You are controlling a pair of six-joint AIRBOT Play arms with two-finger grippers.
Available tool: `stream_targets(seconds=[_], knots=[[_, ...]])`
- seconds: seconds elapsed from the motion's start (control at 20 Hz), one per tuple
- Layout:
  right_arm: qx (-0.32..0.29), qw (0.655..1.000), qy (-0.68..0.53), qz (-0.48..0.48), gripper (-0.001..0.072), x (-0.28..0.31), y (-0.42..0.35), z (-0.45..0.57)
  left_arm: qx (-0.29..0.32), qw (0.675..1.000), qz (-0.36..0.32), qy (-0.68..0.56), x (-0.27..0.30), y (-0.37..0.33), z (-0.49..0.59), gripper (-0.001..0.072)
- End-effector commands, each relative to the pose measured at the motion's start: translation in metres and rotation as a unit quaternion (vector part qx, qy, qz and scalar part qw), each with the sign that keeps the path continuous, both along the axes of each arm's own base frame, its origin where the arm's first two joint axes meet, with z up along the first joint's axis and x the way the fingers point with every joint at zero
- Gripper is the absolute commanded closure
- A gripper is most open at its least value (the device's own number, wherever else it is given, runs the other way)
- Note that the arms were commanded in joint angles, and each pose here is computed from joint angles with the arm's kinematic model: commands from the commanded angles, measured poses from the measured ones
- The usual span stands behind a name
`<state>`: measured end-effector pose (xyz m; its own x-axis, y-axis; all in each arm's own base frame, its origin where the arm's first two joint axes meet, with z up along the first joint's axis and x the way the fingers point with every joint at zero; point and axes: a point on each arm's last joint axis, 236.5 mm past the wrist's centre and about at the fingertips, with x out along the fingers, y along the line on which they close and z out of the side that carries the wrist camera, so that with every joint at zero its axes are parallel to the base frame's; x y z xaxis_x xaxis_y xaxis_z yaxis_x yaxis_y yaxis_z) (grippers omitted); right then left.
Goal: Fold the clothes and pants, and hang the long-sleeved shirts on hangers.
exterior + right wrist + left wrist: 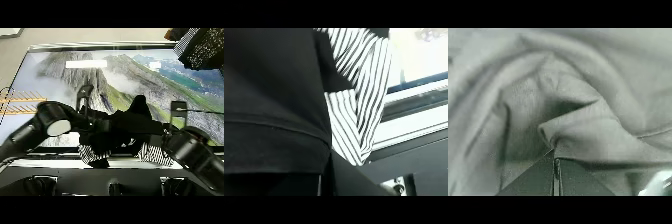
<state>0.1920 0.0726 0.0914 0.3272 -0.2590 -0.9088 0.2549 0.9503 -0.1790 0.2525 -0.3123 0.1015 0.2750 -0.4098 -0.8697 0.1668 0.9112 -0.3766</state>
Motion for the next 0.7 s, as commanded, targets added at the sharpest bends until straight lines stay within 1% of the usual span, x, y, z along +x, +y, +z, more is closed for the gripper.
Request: stream_targets(seconds=[0.0,0.1,0.2,0.35,0.5,0.55,0.6,0.65], knots=[[0.028,0.995,-0.078,-0.048,0.0687,0.015,-0.014,0.029,-0.078,0.994,0.034,-0.071,0.032,0.001,0.046,0.0686],[0.071,0.987,-0.119,-0.079,0.0687,0.036,-0.015,0.051,-0.12,0.989,0.032,-0.077,0.04,-0.009,0.06,0.0686],[0.095,0.979,-0.147,-0.106,0.0687,0.053,-0.023,0.068,-0.145,0.985,0.027,-0.084,0.044,-0.017,0.068,0.0686],[0.128,0.978,-0.134,-0.092,0.0686,0.071,-0.012,0.066,-0.156,0.983,0.03,-0.095,0.048,-0.02,0.074,0.0686],[0.173,0.974,-0.133,-0.055,0.0686,0.094,0.025,0.056,-0.152,0.983,0.024,-0.098,0.049,-0.02,0.072,0.068],[0.18,0.973,-0.132,-0.049,0.0686,0.102,0.034,0.051,-0.151,0.983,0.027,-0.097,0.051,-0.019,0.071,0.0641],[0.183,0.973,-0.131,-0.044,0.0686,0.109,0.041,0.046,-0.15,0.983,0.029,-0.097,0.052,-0.018,0.07,0.0504],[0.184,0.974,-0.129,-0.037,0.0686,0.114,0.047,0.042,-0.149,0.983,0.035,-0.098,0.056,-0.014,0.07,0.0315]])
